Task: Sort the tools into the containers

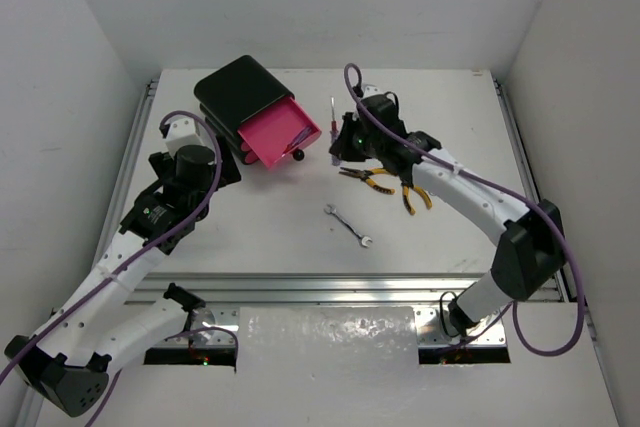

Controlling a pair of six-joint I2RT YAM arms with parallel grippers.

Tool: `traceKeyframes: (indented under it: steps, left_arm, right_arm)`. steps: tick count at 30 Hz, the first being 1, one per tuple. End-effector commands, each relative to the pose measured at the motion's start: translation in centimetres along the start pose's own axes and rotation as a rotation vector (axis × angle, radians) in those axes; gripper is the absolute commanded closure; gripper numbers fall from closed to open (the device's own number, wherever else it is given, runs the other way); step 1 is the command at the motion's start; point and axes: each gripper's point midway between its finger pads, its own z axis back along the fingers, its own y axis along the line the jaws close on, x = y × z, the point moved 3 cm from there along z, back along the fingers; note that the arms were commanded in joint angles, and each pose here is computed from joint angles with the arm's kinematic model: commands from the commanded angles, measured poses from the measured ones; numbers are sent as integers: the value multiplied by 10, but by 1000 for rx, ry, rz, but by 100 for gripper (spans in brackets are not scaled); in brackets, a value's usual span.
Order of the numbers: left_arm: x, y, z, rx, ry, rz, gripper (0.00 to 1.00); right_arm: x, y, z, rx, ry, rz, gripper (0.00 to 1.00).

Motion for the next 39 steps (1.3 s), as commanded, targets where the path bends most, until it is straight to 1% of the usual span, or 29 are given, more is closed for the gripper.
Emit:
traceKeyframes:
  steps: [1,2,3,4,5,6,7,8,9,10,14,16,17,19,20,21,23,24,25,27,29,30,32,33,34,35,36,37,39]
  left_arm:
    - [10,1,-1,-2,-38,34,0]
    - [11,1,-1,-2,-41,37,0]
    - [11,1,0,-2,-41,37,0]
    - [11,1,0,-2,-41,37,0]
    - [12,1,0,-3,-43,39,0]
    - [11,0,-1,-5,-40,37,0]
    - [11,0,-1,-8,-42,38,0]
    - [11,0,-1,-9,-41,38,0]
    - [11,0,-1,-12,-39,37,0]
    - [11,-1,-1,-15,-39,37,0]
    - [11,-1,-1,-20,-38,38,0]
    - [12,-1,0,-22,-41,42,0]
    - [12,0,0,-22,-41,42,0]
    - [13,-1,1,-28,-45,45,0]
    - [13,-1,1,-31,-45,46,0]
    - [13,-1,1,-31,-45,46,0]
    - [13,-2,0,-33,-42,44,0]
    - [13,-1,0,-34,-42,46,0]
    - [13,-1,0,-34,-42,44,0]
    - [13,-1,0,-35,-42,46,0]
    - [13,-2,0,-37,-42,45,0]
    - [13,-2,0,-37,-42,44,0]
    - [12,-2,0,-41,-40,43,0]
    - [12,-2,0,-41,-40,43,0]
    - [12,-3,0,-42,-40,43,0]
    - [12,-3,-1,-43,-37,42,0]
    - [12,-3,-1,-43,-37,42,0]
    - [11,-4,-1,-43,-33,39,0]
    - [12,-3,-2,-36,-33,40,0]
  right_arm:
    - [36,71,-23,323,-62,-249,100]
    - [40,78,-31,348,-63,-275,100]
    - [54,91,-34,385,-90,-291,100]
    - [54,97,-43,396,-74,-331,100]
    - [42,97,-68,378,-26,-347,100]
    - [56,108,-71,407,-37,-350,100]
    - [54,114,-78,412,-16,-356,100]
    - [38,112,-98,380,37,-357,100]
    - [48,123,-98,402,21,-342,100]
    - [46,129,-102,404,25,-323,100]
    - [40,130,-120,366,57,-317,100]
    - [36,127,-126,333,71,-315,92]
    - [36,127,-126,333,68,-315,83]
    - [33,125,-121,330,63,-310,77]
    - [32,124,-119,324,59,-304,73]
    - [27,120,-118,312,66,-299,60]
    - [33,121,-105,317,46,-286,52]
    - [29,117,-103,303,48,-272,46]
    - [35,115,-92,289,30,-262,43]
    - [33,103,-86,244,15,-219,37]
    - [42,85,-73,186,-19,-177,36]
    - [52,62,-70,134,-40,-155,36]
    - [64,32,-59,81,-55,-89,36]
    - [63,1,-55,-13,1,-101,36]
    - [66,-14,-54,-62,30,-100,36]
    - [84,-36,-57,-163,13,-83,36]
    - [76,-53,-55,-251,61,-77,36]
    - [78,-73,-59,-364,42,-72,35]
    - [70,-86,-65,-432,32,-104,35]
